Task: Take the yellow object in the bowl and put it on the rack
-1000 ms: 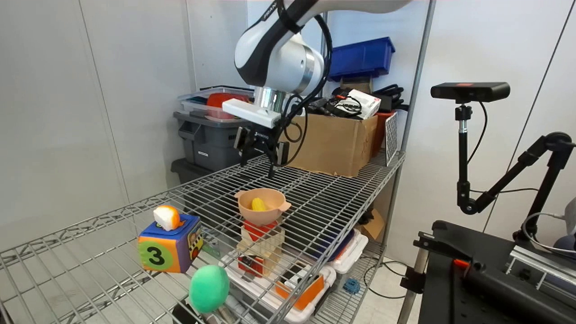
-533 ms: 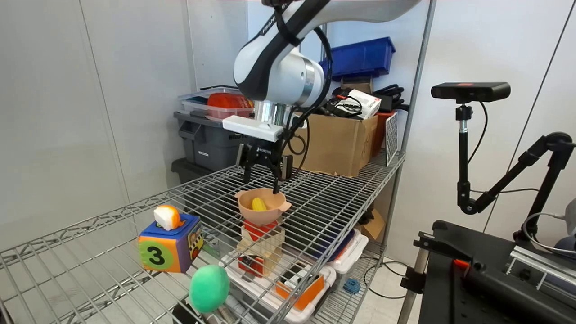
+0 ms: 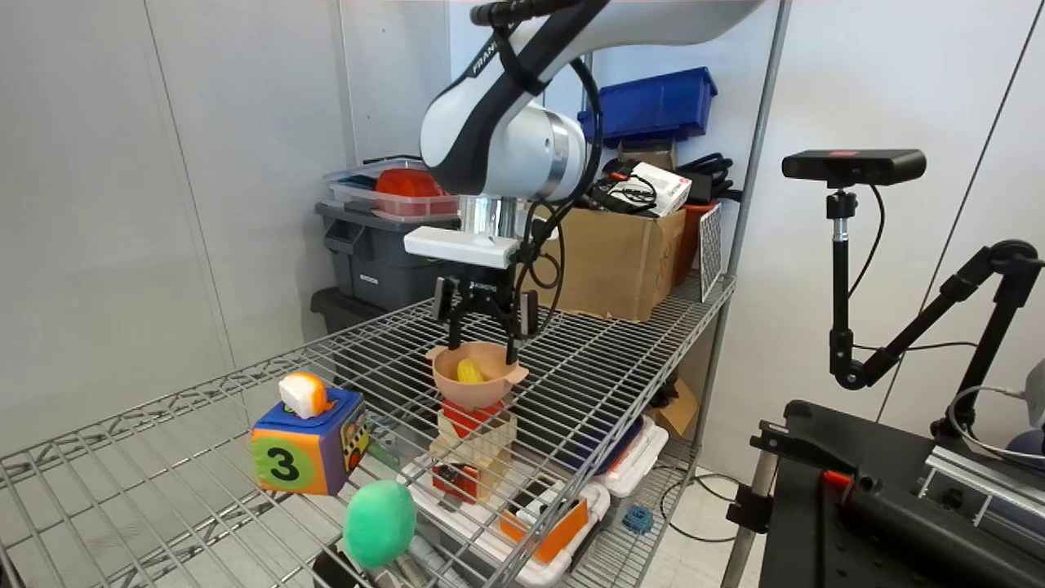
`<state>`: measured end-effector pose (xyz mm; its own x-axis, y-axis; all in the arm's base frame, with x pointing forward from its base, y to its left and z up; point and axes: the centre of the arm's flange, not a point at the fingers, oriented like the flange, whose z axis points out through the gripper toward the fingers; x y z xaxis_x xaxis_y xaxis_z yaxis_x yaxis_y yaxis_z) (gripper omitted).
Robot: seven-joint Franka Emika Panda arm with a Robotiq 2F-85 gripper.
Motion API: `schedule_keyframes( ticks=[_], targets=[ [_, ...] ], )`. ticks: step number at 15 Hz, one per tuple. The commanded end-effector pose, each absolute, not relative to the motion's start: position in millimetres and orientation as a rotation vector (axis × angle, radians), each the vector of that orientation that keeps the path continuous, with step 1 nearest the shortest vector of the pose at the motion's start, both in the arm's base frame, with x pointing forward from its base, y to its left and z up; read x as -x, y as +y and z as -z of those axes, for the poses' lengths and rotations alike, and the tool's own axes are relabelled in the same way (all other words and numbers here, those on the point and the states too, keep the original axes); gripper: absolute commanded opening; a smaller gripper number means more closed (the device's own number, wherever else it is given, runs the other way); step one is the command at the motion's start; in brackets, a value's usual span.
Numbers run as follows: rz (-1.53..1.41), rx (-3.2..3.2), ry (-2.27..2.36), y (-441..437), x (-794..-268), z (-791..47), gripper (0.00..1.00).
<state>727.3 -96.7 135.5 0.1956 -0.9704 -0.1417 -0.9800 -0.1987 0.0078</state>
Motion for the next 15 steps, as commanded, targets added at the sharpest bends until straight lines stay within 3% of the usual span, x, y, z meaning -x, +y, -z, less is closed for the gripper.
schedule_keyframes(
  ticks=[1,11,15],
  targets=[
    [-0.223,2.399,1.956,-101.0,-743.0,-139.4,1.00],
    [-0.367,2.456,1.993,-90.2,-799.1,-145.3,1.00],
    [-0.240,2.420,2.113,-99.8,-824.2,-126.1,1.00]
  ],
)
